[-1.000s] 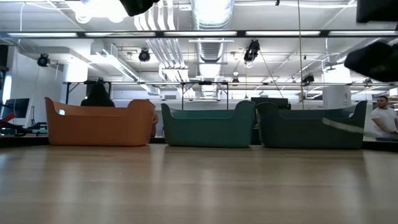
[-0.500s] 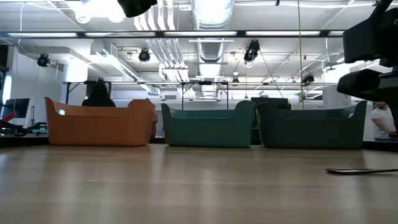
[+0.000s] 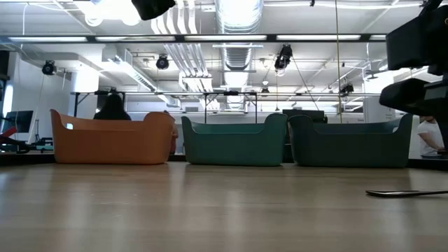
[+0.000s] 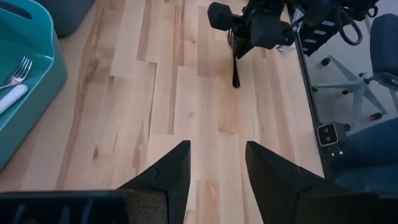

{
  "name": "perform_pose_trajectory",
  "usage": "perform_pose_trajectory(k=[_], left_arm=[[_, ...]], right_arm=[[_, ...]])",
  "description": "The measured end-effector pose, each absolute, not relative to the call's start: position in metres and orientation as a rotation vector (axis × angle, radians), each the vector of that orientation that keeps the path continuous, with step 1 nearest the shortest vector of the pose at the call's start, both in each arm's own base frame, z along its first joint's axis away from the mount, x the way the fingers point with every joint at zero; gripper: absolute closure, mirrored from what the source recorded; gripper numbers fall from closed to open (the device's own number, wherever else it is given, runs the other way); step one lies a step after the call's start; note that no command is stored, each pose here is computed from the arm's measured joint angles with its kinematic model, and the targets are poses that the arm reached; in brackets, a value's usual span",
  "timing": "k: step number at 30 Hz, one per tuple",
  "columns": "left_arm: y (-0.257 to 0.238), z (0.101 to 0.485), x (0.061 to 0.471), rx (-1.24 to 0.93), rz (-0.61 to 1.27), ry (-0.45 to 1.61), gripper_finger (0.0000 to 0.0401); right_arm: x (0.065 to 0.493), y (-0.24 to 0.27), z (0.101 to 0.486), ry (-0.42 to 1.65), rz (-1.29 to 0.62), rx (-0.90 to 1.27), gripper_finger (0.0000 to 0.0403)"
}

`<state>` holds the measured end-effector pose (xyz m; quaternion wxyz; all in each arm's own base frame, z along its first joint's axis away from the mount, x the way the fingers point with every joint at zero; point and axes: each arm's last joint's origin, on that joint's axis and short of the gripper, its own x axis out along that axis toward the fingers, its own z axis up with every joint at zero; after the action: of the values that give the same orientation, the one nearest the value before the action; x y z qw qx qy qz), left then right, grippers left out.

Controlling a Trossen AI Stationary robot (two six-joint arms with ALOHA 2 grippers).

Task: Sort silverware by color (type)
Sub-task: Put the black fork into the orange bin

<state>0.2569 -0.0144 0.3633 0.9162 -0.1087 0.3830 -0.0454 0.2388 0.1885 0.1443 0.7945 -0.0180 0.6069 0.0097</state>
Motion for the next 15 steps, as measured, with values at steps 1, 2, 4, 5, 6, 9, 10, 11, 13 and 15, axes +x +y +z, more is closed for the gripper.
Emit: perform_pose_trajectory(k=[1,2,4,5,6,9,10,11,13,15], left_arm=[[-0.0144,0.3633,0.2569,-0.224,-0.093,0.788,0.0265],[-0.0144,0.3632,0.2569,-0.224,-0.093,0.790,0.0265],[-0.0144,0.3632,0.2568,-0.224,-0.093,0.790,0.0265],[-0.0144,0.3632,0.2568,-0.224,-0.093,0.790,0.0265],[-0.0144,0.3632,0.2568,-0.224,-0.093,0.790,0.0265],[-0.0144,0.3632,0.2568,-0.224,-0.093,0.790,0.0265],[-0.0143,0.3631,0.2568,-0.224,-0.093,0.790,0.0265],[-0.0144,0.3632,0.2568,-0.224,-0.093,0.790,0.0265],[-0.0144,0.3632,0.2568,-0.224,-0.093,0.790,0.0265],[-0.0144,0.3632,0.2568,-0.224,-0.093,0.790,0.0265]], right_arm=[[0.2389,0.1886,0.1443,1.304,0.022,-0.038,0.0360],[0.2389,0.1887,0.1443,1.306,0.024,-0.036,0.0352],[0.2389,0.1891,0.1443,1.309,0.032,-0.029,0.0337],[0.2390,0.1892,0.1443,1.310,0.034,-0.028,0.0329],[0.2388,0.1891,0.1442,1.311,0.034,-0.028,0.0322],[0.2377,0.1882,0.1420,1.321,0.032,-0.032,0.0308],[0.2374,0.1874,0.1412,1.323,0.030,-0.032,0.0305],[0.2371,0.1871,0.1404,1.323,0.029,-0.032,0.0304],[0.2358,0.1860,0.1386,1.323,0.029,-0.032,0.0304],[0.2348,0.1852,0.1368,1.323,0.028,-0.033,0.0309]])
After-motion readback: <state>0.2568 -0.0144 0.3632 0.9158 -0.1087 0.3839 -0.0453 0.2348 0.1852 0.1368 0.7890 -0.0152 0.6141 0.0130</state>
